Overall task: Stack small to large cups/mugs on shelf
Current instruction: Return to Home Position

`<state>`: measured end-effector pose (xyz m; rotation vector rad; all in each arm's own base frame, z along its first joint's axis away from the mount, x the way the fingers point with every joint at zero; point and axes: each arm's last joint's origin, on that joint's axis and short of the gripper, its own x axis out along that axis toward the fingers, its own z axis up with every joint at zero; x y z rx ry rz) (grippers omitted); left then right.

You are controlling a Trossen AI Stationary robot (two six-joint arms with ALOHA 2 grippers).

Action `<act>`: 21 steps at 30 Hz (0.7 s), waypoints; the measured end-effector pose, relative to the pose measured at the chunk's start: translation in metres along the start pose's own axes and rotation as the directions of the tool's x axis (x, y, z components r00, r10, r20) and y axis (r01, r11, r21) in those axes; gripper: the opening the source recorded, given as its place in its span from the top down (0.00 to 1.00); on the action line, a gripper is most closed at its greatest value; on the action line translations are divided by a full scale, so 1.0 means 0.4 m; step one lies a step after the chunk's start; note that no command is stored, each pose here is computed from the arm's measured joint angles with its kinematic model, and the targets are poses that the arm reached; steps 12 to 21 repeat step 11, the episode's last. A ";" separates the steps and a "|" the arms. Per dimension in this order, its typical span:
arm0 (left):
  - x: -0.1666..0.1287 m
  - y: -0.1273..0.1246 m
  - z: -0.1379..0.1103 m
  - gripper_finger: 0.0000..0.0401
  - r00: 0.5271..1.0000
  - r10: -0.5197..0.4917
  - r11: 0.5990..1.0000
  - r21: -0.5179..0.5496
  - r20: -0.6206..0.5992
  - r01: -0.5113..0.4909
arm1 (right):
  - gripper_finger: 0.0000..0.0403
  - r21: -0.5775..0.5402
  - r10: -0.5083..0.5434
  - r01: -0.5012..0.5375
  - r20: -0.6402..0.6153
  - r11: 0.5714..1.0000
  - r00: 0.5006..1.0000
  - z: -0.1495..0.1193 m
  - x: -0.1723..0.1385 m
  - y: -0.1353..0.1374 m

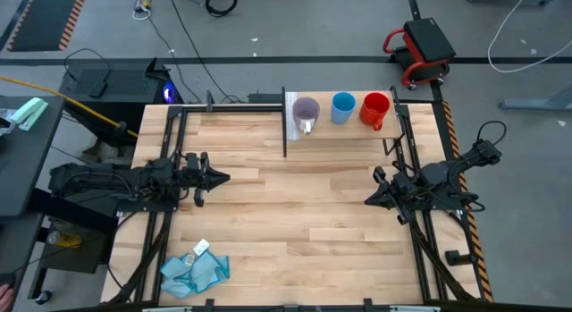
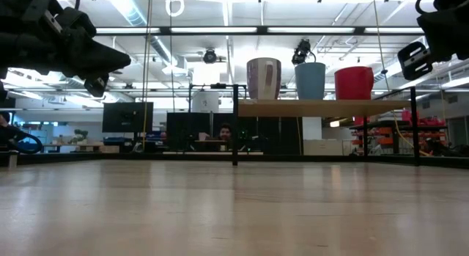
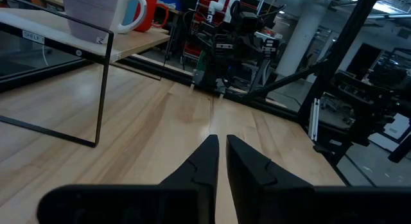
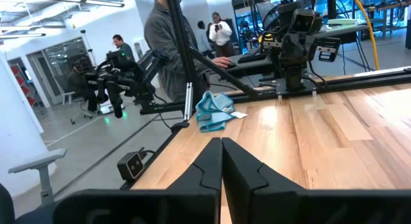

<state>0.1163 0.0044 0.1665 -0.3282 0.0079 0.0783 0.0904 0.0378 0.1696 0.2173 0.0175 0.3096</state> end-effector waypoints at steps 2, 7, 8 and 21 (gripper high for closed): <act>0.000 0.000 0.000 0.91 1.000 0.000 1.000 0.000 0.000 0.000 | 0.97 0.000 0.000 0.000 0.000 1.000 1.000 0.000 0.000 0.000; 0.000 0.000 0.000 0.93 1.000 0.000 1.000 0.000 0.000 0.000 | 0.97 0.000 0.000 0.000 0.000 1.000 1.000 0.000 0.000 0.000; 0.000 0.000 0.000 0.93 1.000 0.001 1.000 0.000 0.000 -0.001 | 0.97 0.000 0.000 0.000 0.000 1.000 1.000 0.000 0.000 0.000; 0.000 0.000 0.000 0.93 1.000 0.000 1.000 0.000 0.000 0.000 | 0.97 0.000 0.000 0.000 0.000 1.000 1.000 0.000 0.000 0.000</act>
